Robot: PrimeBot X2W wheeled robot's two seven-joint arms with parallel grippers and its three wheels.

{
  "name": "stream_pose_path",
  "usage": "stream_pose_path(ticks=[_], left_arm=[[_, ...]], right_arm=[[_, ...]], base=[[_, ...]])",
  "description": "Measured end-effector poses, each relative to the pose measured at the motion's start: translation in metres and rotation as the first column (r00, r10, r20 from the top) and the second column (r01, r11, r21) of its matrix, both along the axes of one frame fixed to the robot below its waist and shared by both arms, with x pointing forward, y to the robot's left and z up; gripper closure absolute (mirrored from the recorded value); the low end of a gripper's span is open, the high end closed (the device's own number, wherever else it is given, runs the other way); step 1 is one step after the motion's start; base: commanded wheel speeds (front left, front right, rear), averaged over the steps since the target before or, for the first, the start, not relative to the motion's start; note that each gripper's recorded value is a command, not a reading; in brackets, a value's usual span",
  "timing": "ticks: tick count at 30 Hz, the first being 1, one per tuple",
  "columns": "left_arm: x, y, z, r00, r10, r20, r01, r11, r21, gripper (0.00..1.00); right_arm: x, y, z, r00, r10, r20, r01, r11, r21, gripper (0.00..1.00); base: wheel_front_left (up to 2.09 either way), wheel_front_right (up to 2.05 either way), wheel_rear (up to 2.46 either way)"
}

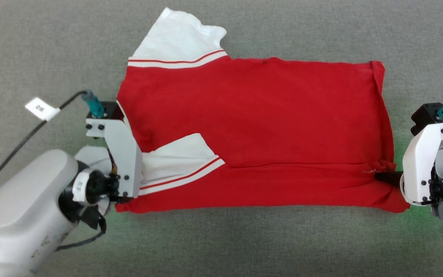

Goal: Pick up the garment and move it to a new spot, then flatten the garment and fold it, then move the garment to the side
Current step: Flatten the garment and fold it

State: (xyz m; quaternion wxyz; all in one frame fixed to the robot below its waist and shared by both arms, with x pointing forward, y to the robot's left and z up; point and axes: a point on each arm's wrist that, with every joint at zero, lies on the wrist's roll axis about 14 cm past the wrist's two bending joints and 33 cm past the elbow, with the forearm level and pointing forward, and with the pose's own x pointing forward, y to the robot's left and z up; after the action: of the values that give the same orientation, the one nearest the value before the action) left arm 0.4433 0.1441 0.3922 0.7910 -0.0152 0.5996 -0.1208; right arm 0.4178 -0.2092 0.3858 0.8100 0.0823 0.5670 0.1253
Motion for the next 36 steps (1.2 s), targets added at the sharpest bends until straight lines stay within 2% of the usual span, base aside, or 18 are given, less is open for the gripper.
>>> stream_pose_path(ticks=[1, 10, 13, 14, 15, 17, 20, 25, 27, 30, 34, 36], left_arm=[[0.003, 0.001, 0.004, 1.0, 0.003, 0.015, -0.003, 1.0, 0.0, 0.0], [0.013, 0.017, 0.047, 0.99, -0.002, 0.138, -0.004, 0.999, 0.043, 0.0], [0.023, 0.021, 0.066, 0.974, 0.001, 0.225, -0.012, 0.999, 0.049, 0.0], [0.026, 0.02, 0.072, 0.968, 0.001, 0.251, -0.013, 0.999, 0.047, 0.0], [0.028, 0.019, 0.076, 0.961, -0.012, 0.276, -0.002, 0.999, 0.051, 0.0], [0.033, 0.018, 0.082, 0.946, -0.013, 0.324, -0.003, 0.999, 0.046, 0.0], [0.045, 0.013, 0.091, 0.918, -0.016, 0.396, 0.003, 0.999, 0.034, 0.0], [0.054, 0.007, 0.088, 0.902, -0.023, 0.431, 0.011, 0.999, 0.03, 0.0], [0.06, 0.003, 0.091, 0.885, -0.036, 0.464, 0.026, 0.999, 0.027, 0.0], [0.073, -0.002, 0.099, 0.853, -0.046, 0.52, 0.04, 0.999, 0.022, 0.0], [0.088, -0.011, 0.107, 0.804, -0.083, 0.589, 0.081, 0.996, 0.029, 0.0], [0.096, -0.018, 0.111, 0.782, -0.093, 0.616, 0.099, 0.995, 0.024, 0.0]], right_arm=[[0.0, 0.0, 0.001, 1.0, 0.0, 0.004, 0.0, 1.0, 0.0, 1.0], [-0.003, 0.003, 0.007, 1.0, -0.006, 0.029, 0.006, 1.0, 0.003, 1.0], [-0.004, 0.005, 0.009, 0.999, -0.006, 0.044, 0.006, 1.0, 0.007, 1.0], [-0.004, 0.006, 0.01, 0.998, -0.008, 0.057, 0.008, 1.0, 0.006, 0.9], [-0.003, 0.006, 0.011, 0.997, -0.01, 0.071, 0.01, 1.0, 0.005, 0.68], [0.0, 0.008, 0.014, 0.994, -0.016, 0.104, 0.015, 1.0, 0.007, 0.0], [0.004, 0.008, 0.015, 0.987, -0.049, 0.152, 0.046, 0.999, 0.023, 0.0], [0.015, 0.003, 0.025, 0.956, -0.087, 0.282, 0.081, 0.996, 0.033, 0.0], [0.024, -0.001, 0.035, 0.924, -0.111, 0.365, 0.102, 0.994, 0.043, 0.0], [0.034, -0.013, 0.055, 0.851, -0.094, 0.517, 0.108, 0.994, 0.002, 0.0], [0.041, -0.025, 0.086, 0.693, -0.077, 0.717, 0.13, 0.991, -0.019, 0.0], [0.041, -0.03, 0.104, 0.578, -0.055, 0.814, 0.141, 0.989, -0.034, 0.0]], base=[[0.0, 0.0, 0.0], [0.0, 0.0, 0.0], [0.0, 0.0, 0.0], [0.0, 0.0, 0.0], [0.0, 0.0, 0.0], [0.0, 0.0, 0.0], [0.0, 0.0, 0.0], [0.0, 0.0, 0.0], [0.0, 0.0, 0.0], [0.0, 0.0, 0.0], [0.0, 0.0, 0.0], [0.0, 0.0, 0.0]])
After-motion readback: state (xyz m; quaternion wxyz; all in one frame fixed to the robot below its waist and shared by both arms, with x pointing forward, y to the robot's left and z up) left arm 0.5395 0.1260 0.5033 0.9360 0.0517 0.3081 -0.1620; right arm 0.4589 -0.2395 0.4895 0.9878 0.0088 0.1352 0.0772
